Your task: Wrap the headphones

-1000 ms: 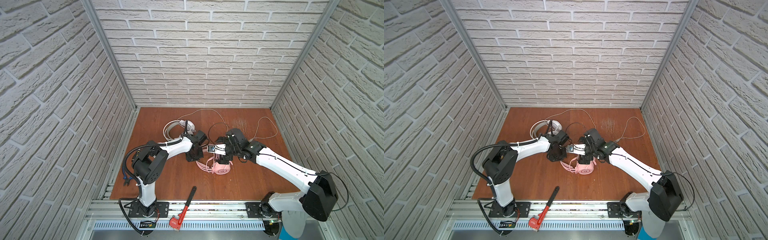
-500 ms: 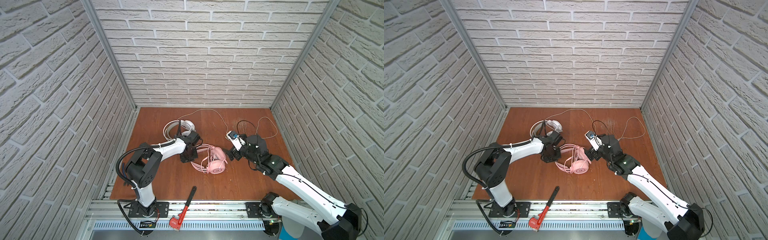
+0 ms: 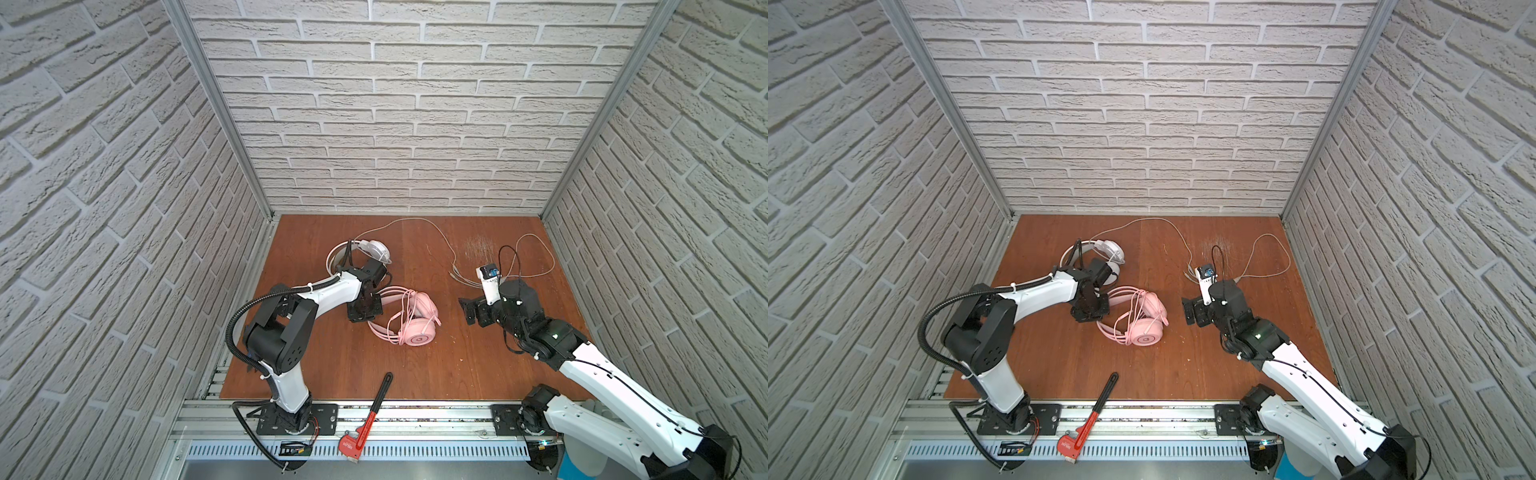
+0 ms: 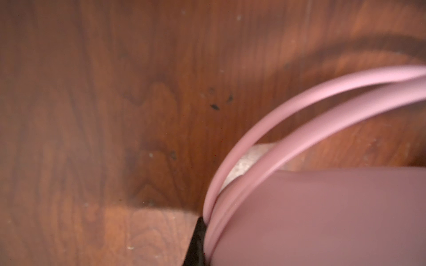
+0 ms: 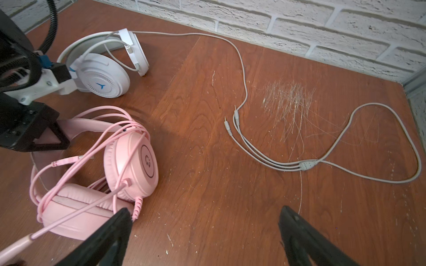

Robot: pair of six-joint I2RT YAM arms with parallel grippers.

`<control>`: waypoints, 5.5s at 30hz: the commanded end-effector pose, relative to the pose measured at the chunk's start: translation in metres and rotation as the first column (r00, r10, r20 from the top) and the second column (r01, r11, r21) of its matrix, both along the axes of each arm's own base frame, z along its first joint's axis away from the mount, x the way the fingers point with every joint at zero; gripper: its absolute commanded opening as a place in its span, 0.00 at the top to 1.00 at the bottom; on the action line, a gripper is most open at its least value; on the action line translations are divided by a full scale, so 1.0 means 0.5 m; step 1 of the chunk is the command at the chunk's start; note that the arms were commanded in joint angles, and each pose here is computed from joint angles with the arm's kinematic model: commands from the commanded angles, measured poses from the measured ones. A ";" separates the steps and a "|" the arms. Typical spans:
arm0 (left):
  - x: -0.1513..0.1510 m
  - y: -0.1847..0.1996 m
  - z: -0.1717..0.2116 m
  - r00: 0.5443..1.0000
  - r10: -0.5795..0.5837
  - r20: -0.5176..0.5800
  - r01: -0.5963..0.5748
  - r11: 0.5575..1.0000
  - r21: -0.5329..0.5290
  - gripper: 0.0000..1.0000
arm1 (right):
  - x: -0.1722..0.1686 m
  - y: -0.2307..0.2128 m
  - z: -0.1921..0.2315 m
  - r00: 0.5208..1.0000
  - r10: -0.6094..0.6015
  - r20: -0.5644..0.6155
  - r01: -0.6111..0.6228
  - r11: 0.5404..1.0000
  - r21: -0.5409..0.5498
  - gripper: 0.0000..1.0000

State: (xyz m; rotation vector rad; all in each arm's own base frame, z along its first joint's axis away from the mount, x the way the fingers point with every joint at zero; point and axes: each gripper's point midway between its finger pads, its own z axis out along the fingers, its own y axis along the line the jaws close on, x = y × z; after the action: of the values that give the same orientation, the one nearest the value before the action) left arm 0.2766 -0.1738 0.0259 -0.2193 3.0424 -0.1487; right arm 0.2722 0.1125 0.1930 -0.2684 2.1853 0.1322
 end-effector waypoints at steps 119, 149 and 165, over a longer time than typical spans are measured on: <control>-0.136 0.267 0.008 0.809 0.583 0.078 -0.577 0.812 -0.086 0.41 | 0.012 0.041 -0.025 0.991 0.099 -0.091 -0.100 0.995 -0.011 0.00; -0.119 0.280 -0.026 0.777 0.624 0.084 -0.622 0.782 -0.051 0.88 | -0.004 0.077 -0.054 0.968 0.192 -0.160 -0.188 0.981 0.037 0.00; -0.046 0.253 0.098 0.859 0.444 0.254 -0.418 0.896 -0.152 1.00 | -0.005 0.097 -0.070 0.949 0.234 -0.209 -0.227 0.972 0.057 0.00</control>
State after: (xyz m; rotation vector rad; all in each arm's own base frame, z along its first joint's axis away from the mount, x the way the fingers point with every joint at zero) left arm 0.2467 -0.0453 0.0577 -0.9310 2.6325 -0.2478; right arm 0.2646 0.1568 0.1467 -0.5028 2.3887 0.3196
